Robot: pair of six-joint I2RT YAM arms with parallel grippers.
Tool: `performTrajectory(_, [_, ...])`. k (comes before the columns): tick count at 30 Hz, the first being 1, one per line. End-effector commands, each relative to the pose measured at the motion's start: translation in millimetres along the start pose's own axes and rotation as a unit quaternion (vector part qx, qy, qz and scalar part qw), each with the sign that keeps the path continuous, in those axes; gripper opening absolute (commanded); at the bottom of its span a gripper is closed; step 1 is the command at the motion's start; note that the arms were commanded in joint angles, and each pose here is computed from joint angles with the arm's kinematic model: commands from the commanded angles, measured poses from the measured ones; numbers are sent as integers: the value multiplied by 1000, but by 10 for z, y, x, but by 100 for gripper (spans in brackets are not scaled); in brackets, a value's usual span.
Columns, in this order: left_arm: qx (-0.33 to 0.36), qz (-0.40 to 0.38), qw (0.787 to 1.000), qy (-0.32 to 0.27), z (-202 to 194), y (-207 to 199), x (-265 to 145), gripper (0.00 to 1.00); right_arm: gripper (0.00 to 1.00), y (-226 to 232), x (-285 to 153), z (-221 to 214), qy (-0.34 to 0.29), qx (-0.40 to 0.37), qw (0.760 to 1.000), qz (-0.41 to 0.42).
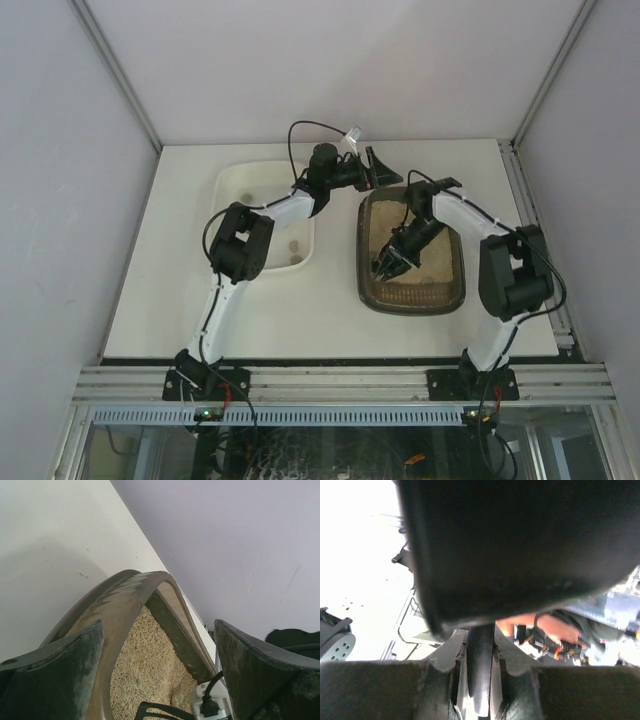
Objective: Clean the litter box
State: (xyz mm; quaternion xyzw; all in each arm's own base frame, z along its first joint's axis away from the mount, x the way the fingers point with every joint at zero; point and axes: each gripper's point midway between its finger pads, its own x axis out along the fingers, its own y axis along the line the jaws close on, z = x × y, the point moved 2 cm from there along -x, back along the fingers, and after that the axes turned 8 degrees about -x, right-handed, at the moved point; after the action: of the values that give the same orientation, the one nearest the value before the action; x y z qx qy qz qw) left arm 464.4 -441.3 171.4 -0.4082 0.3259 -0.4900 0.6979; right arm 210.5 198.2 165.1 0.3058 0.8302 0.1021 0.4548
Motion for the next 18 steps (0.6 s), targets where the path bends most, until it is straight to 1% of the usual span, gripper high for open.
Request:
performTrajectory(1, [34,-38,999,15,-4,-462,-76,94,0,169,51,48,-96,-60,989,99])
performTrajectory(3, [37,-38,998,14,-1,-474,-83,94,0,137,169,43,-103,-57,984,132])
performTrajectory(6, [45,-37,998,13,-9,-485,-108,94,0,129,277,65,-125,-85,974,168])
performTrajectory(10, [58,-29,998,11,-17,-490,-170,94,0,152,335,136,-168,-145,953,206])
performTrajectory(14, [70,-18,997,4,19,-490,-267,94,0,194,391,241,-191,-172,929,268])
performTrajectory(18, [79,-4,997,1,66,-462,-375,94,0,168,433,278,-211,-214,917,263])
